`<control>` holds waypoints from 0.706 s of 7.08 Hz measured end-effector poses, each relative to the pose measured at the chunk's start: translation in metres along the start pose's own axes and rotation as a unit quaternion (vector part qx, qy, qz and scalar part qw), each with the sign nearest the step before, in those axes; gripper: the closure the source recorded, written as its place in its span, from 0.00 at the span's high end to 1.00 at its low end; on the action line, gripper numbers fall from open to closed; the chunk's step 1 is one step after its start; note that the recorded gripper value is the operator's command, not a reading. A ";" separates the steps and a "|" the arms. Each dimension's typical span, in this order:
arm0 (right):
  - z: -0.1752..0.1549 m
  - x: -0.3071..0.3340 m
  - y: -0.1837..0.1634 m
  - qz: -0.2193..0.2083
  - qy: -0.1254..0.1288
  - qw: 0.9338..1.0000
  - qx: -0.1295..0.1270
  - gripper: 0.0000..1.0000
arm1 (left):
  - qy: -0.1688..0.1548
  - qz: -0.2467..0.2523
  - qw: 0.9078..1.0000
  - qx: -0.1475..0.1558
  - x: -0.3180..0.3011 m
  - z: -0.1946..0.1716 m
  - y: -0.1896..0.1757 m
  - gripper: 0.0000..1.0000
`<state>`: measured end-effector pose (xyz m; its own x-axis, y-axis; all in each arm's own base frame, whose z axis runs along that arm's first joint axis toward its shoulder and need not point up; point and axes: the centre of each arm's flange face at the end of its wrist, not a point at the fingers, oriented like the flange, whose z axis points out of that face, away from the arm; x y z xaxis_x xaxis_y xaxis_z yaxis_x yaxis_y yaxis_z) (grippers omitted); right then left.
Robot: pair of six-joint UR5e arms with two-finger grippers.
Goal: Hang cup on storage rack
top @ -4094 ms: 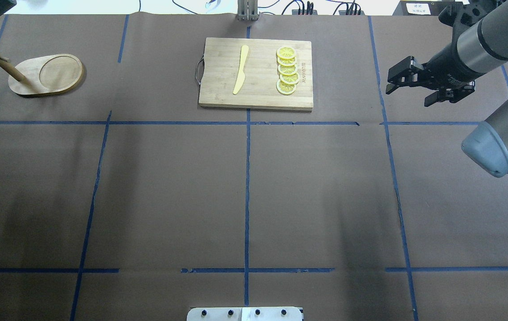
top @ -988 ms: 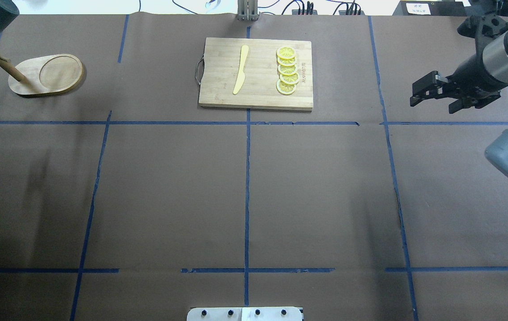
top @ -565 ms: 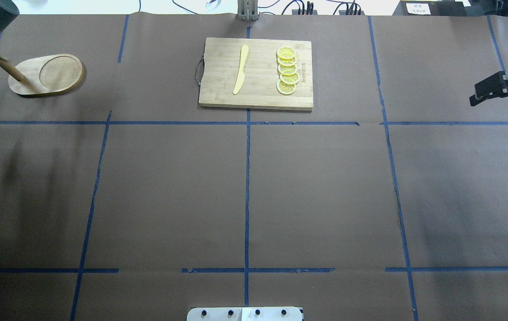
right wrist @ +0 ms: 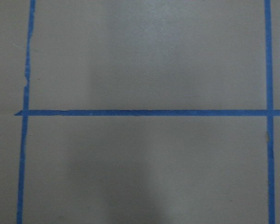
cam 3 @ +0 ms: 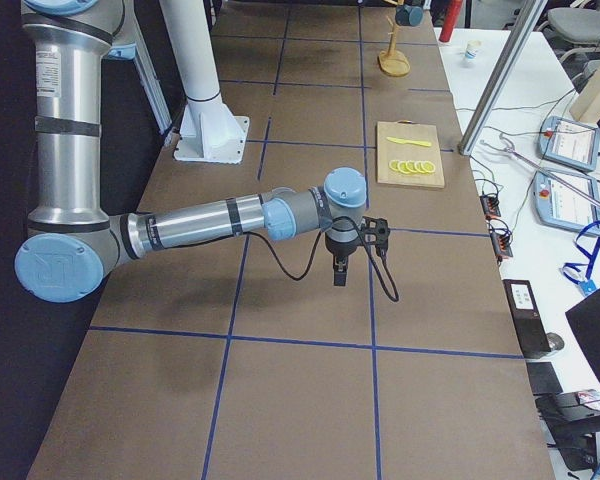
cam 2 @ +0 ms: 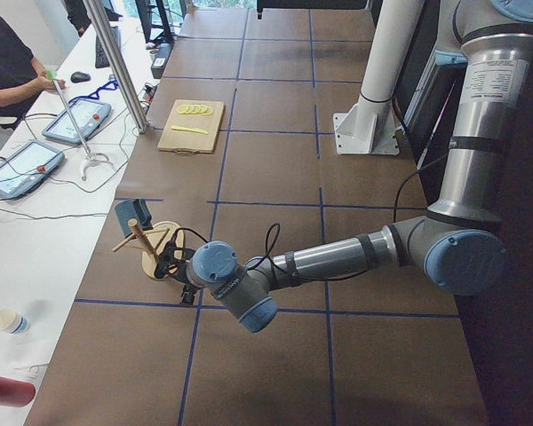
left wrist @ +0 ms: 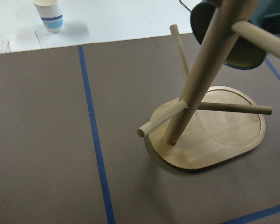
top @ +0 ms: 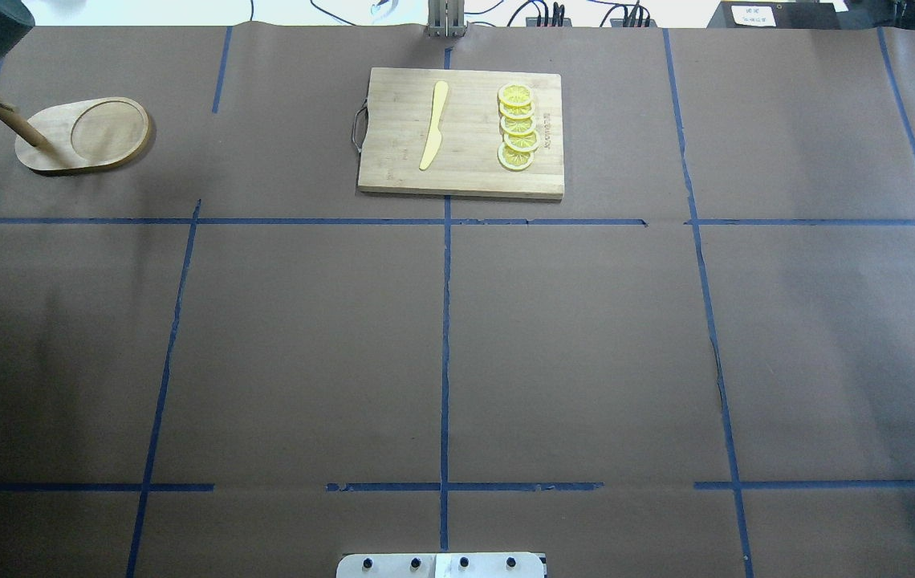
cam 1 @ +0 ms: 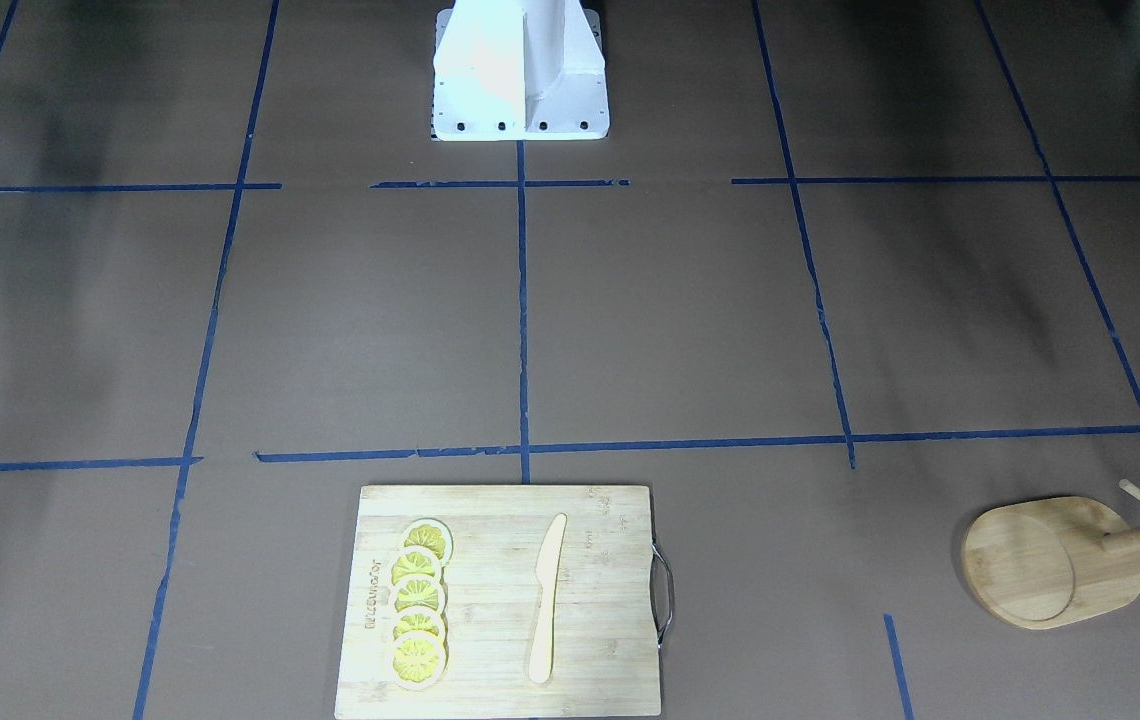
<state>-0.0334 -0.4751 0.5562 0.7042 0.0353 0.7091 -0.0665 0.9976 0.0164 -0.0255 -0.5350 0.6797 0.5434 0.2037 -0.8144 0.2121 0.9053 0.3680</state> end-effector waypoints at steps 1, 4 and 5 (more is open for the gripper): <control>0.002 0.023 0.001 -0.002 -0.002 1.000 -0.004 1.00 | -0.013 0.000 1.000 -0.025 -0.013 0.003 0.005 1.00; -0.001 0.051 0.004 0.005 -0.008 1.000 -0.003 1.00 | -0.065 -0.007 0.993 -0.095 -0.024 0.004 -0.001 1.00; -0.001 0.054 0.005 0.005 -0.007 1.000 -0.003 1.00 | -0.067 -0.025 0.991 -0.113 0.000 -0.009 -0.010 1.00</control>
<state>0.0048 -0.4682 0.5939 0.6931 0.0447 0.7195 -0.0693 0.9976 0.0047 -0.0351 -0.5409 0.6715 0.6430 0.1191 -0.7566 0.0620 0.9765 0.2064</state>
